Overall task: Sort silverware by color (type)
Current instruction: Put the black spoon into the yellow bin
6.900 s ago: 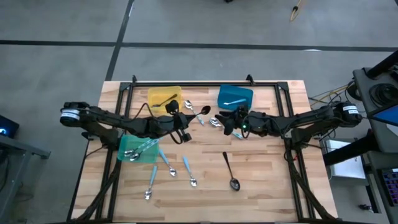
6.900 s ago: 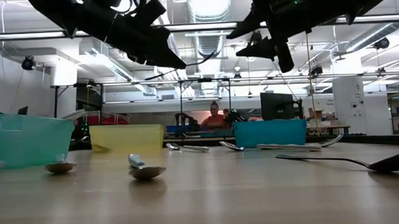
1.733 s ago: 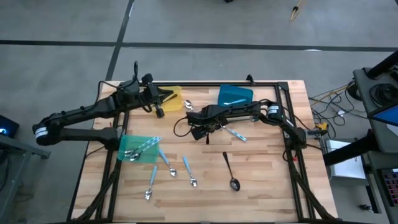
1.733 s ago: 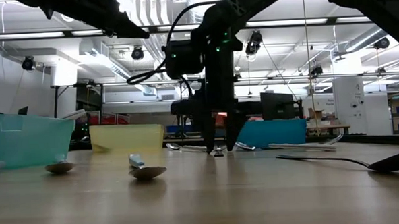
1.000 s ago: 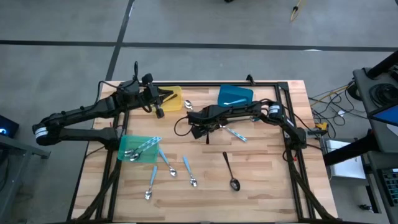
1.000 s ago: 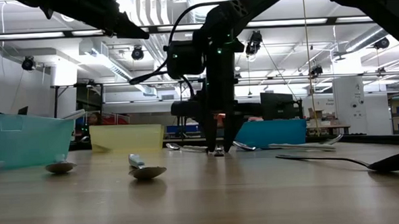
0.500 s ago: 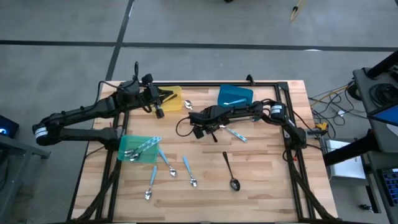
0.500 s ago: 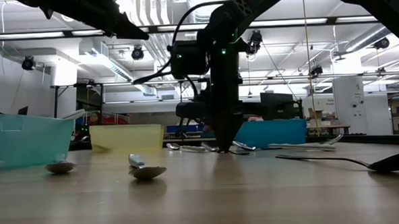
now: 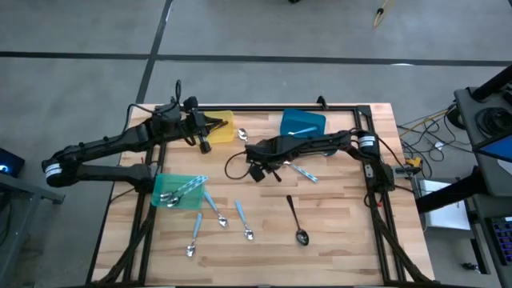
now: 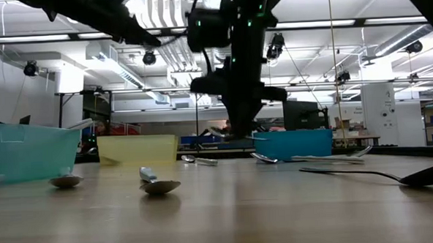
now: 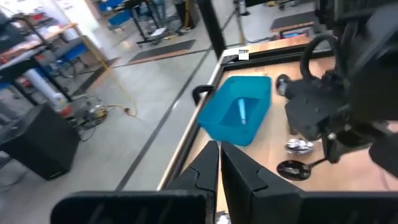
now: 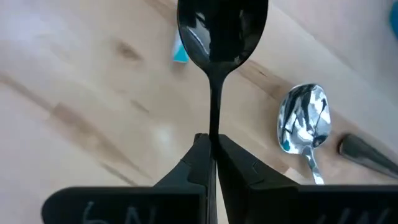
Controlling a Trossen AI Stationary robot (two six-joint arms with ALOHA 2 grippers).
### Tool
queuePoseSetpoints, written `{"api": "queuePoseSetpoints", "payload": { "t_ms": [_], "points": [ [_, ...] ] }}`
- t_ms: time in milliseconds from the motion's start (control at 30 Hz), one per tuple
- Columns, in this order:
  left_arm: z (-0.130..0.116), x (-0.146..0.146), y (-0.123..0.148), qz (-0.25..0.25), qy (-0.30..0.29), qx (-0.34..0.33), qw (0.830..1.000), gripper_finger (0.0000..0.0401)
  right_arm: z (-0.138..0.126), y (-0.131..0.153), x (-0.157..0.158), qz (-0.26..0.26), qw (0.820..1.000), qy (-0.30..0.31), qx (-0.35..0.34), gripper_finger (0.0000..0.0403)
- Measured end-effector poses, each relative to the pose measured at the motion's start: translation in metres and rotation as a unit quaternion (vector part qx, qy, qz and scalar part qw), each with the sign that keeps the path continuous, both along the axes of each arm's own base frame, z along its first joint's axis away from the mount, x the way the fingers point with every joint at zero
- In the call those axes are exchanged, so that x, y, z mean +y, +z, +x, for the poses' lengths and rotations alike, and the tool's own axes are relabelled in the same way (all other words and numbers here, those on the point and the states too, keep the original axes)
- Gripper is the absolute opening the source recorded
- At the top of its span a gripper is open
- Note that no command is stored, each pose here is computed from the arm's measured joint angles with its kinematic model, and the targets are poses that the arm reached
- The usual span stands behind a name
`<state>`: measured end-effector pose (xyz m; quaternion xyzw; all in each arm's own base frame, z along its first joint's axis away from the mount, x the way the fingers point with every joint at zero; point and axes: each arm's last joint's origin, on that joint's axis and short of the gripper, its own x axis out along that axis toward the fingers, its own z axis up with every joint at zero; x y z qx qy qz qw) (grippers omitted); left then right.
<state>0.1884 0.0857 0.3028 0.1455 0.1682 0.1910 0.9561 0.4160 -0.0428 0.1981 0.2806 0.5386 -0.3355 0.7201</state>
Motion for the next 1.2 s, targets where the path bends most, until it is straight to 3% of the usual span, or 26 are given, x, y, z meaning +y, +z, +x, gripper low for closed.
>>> {"api": "queuePoseSetpoints", "payload": {
  "t_ms": [133, 267, 367, 500, 700, 867, 1033, 1200],
  "points": [
    [0.002, -0.003, -0.004, -0.024, -0.058, -0.001, 0.998, 0.0, -0.001, 0.013, 0.012, -0.062, 0.997, 0.038, -0.007, 0.0011],
    [0.005, -0.007, -0.014, -0.069, -0.131, -0.001, 0.989, 0.0, -0.002, 0.018, 0.029, -0.153, 0.983, 0.098, 0.013, 0.0011],
    [0.009, -0.007, -0.019, -0.107, -0.15, -0.019, 0.983, 0.001, -0.002, 0.022, 0.042, -0.213, 0.968, 0.133, 0.024, 0.0011],
    [0.015, -0.007, -0.033, -0.173, -0.164, -0.023, 0.971, 0.0037, -0.003, 0.025, 0.048, -0.254, 0.954, 0.157, 0.038, 0.0011],
    [0.019, -0.01, -0.071, -0.246, -0.211, -0.024, 0.946, 0.0096, -0.005, 0.031, 0.054, -0.283, 0.941, 0.181, 0.045, 0.0011],
    [0.023, -0.007, -0.092, -0.267, -0.196, -0.094, 0.939, 0.0134, -0.005, 0.033, 0.056, -0.299, 0.933, 0.196, 0.049, 0.0011],
    [0.033, -0.001, -0.107, -0.274, -0.18, -0.137, 0.935, 0.0144, -0.005, 0.034, 0.056, -0.315, 0.926, 0.201, 0.056, 0.0011],
    [0.047, 0.007, -0.123, -0.3, -0.139, -0.134, 0.934, 0.0143, -0.005, 0.034, 0.056, -0.316, 0.925, 0.201, 0.057, 0.0011]
  ]
}}
